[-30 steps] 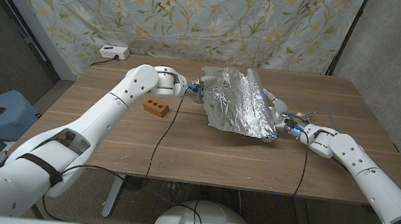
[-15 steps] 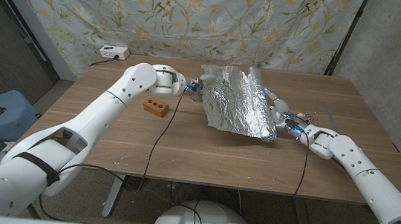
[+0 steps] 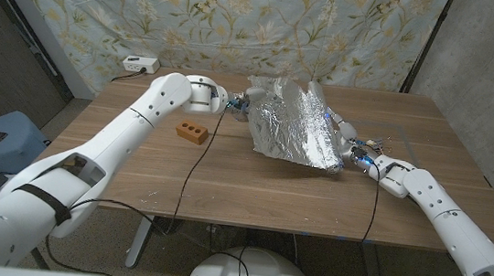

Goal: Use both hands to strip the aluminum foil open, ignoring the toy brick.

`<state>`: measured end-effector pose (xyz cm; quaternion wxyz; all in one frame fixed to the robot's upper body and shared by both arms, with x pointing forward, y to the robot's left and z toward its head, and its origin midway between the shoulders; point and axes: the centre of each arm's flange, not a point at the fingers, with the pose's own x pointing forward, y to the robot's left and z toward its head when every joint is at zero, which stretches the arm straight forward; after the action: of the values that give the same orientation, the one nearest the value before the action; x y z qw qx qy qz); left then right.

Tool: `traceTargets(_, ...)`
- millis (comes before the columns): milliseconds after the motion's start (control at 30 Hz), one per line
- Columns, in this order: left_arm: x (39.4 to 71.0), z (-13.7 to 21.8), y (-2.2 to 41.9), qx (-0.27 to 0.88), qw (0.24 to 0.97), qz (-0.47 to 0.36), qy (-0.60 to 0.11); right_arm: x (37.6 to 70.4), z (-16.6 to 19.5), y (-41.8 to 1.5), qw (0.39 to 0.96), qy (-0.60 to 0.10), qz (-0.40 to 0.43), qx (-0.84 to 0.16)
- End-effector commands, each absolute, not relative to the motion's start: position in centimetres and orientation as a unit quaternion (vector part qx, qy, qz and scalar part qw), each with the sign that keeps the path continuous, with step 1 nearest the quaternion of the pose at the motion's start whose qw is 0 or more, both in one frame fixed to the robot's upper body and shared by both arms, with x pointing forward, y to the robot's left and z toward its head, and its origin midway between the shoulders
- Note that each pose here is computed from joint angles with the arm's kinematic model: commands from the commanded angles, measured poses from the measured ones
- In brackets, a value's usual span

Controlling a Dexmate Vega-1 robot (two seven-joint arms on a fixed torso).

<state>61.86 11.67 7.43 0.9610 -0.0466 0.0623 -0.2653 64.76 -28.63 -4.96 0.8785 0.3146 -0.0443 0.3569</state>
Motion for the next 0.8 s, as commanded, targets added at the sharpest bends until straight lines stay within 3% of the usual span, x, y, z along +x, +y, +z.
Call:
traceTargets(33,61.5,8.1,12.5,-0.048,0.962,-0.263,0.054,65.1,-4.8,-28.6,0.877,-0.050,0.356,0.318)
traceTargets(800,60.3,8.5,13.2,-0.054,0.961,-0.267,0.048,64.9,-4.9,-28.7,0.877,-0.055,0.352,0.323)
